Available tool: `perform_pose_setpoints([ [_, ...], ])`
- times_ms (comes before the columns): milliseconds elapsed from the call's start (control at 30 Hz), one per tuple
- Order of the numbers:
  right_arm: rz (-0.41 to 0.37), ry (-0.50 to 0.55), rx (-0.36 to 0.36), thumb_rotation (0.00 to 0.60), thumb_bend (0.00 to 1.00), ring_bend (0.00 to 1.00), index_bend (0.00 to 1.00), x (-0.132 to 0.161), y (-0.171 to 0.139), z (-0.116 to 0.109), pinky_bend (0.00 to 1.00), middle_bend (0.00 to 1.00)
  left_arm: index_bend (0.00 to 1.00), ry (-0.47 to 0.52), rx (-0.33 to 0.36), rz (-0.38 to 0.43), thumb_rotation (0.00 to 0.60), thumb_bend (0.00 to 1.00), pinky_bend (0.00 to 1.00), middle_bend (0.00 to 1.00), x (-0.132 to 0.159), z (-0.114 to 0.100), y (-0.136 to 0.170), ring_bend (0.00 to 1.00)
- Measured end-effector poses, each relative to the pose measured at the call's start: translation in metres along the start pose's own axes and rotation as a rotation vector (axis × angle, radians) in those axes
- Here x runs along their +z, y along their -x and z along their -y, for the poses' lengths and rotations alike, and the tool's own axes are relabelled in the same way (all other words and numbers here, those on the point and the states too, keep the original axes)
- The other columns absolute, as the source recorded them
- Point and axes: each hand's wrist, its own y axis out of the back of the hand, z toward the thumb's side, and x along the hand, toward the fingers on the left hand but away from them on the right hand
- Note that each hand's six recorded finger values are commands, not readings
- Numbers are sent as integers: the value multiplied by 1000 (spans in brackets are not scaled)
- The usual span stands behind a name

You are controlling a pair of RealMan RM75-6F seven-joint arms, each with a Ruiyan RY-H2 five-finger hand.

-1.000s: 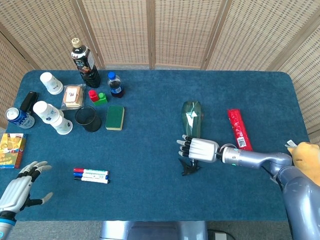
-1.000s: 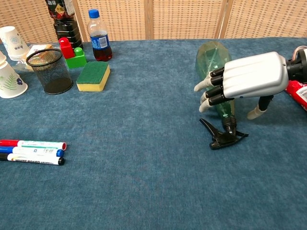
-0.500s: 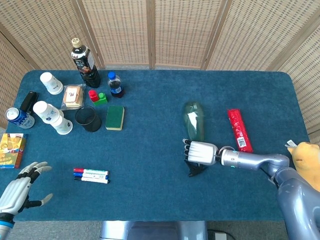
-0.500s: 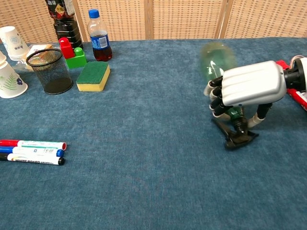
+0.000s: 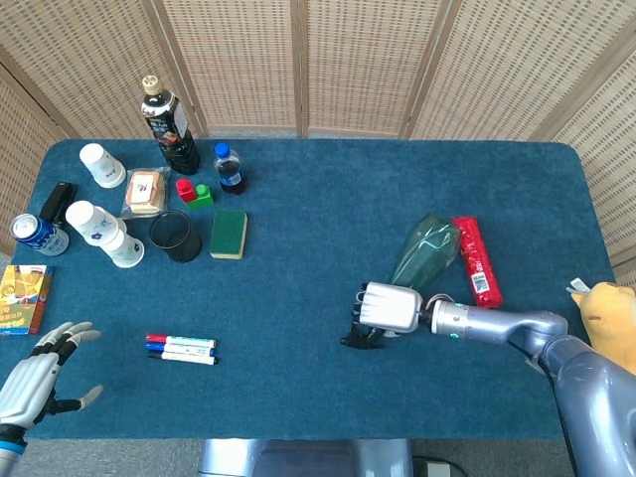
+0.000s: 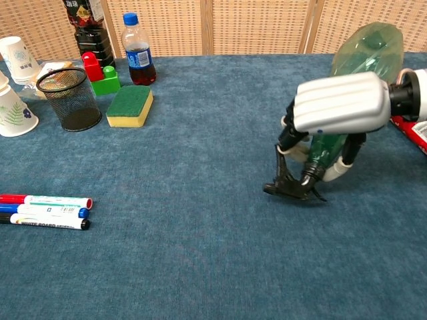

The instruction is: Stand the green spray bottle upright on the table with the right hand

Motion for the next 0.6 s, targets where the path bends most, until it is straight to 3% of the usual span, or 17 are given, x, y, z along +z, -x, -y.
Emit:
perform_pose_setpoints([
  [200, 42, 164, -87, 600, 286, 554, 648, 3, 5, -21, 602, 622, 196, 4, 2, -2, 600, 304, 24, 154, -3, 1, 0, 92],
  [433, 157, 457, -200, 600, 285, 544, 649, -4, 7, -48, 602, 621, 190, 12, 3, -3, 600, 304, 24, 154, -7, 1, -2, 92],
  [600, 249, 631, -233, 600, 285, 544, 648, -16, 6, -58, 602, 620, 189, 20, 4, -5, 600, 304, 24, 154, -11, 1, -4, 92],
])
